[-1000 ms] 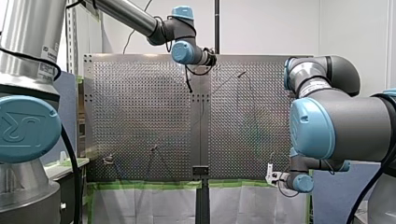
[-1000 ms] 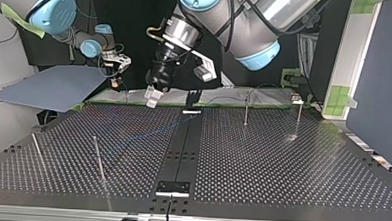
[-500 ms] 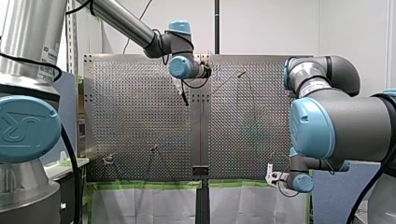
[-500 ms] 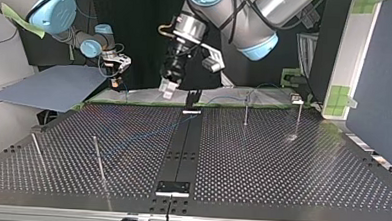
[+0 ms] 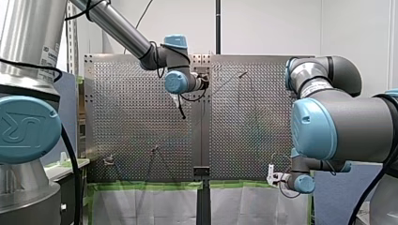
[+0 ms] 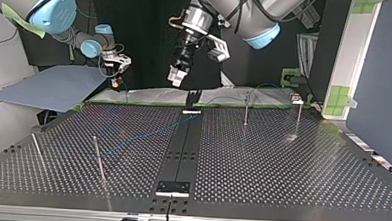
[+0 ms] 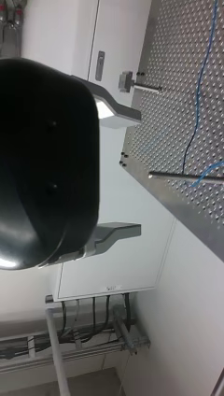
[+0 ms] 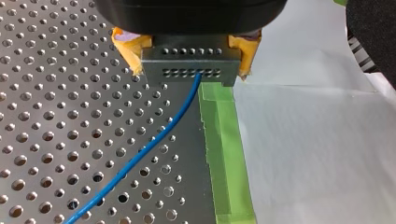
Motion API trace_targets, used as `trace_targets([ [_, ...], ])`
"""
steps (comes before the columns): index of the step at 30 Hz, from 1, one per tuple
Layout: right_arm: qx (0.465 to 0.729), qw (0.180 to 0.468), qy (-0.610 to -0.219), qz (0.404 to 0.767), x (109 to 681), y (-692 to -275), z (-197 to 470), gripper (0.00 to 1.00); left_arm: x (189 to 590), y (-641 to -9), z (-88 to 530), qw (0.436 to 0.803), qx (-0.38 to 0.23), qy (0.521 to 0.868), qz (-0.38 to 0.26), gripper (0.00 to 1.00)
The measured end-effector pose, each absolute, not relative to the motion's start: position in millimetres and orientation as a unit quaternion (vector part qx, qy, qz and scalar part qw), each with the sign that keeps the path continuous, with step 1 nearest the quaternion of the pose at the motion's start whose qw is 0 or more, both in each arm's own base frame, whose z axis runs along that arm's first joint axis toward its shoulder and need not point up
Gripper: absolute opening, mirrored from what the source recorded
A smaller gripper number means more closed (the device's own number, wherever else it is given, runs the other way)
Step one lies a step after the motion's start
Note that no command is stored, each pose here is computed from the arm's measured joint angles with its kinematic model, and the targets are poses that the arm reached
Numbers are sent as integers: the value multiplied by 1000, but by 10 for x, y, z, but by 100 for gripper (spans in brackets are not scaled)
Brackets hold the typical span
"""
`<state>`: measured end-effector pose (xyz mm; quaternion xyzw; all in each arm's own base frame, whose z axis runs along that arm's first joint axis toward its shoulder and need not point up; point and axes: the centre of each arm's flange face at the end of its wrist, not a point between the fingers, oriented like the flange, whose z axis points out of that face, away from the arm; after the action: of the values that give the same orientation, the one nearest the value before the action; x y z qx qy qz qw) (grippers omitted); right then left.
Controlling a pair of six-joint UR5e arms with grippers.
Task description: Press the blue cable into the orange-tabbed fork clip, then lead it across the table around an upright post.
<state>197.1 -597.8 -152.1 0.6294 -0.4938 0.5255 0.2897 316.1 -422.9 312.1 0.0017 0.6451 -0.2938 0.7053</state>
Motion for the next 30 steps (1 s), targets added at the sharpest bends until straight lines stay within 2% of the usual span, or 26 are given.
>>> trace_targets([
  [11,632,291,-493,523,1978,-5980,-1519,0,2940,-4002,2660,691,1,672,-266,100],
  [30,642,295,-492,509,1974,-5957,-1529,0,2452,-3486,1889,639,4,740,-211,100],
])
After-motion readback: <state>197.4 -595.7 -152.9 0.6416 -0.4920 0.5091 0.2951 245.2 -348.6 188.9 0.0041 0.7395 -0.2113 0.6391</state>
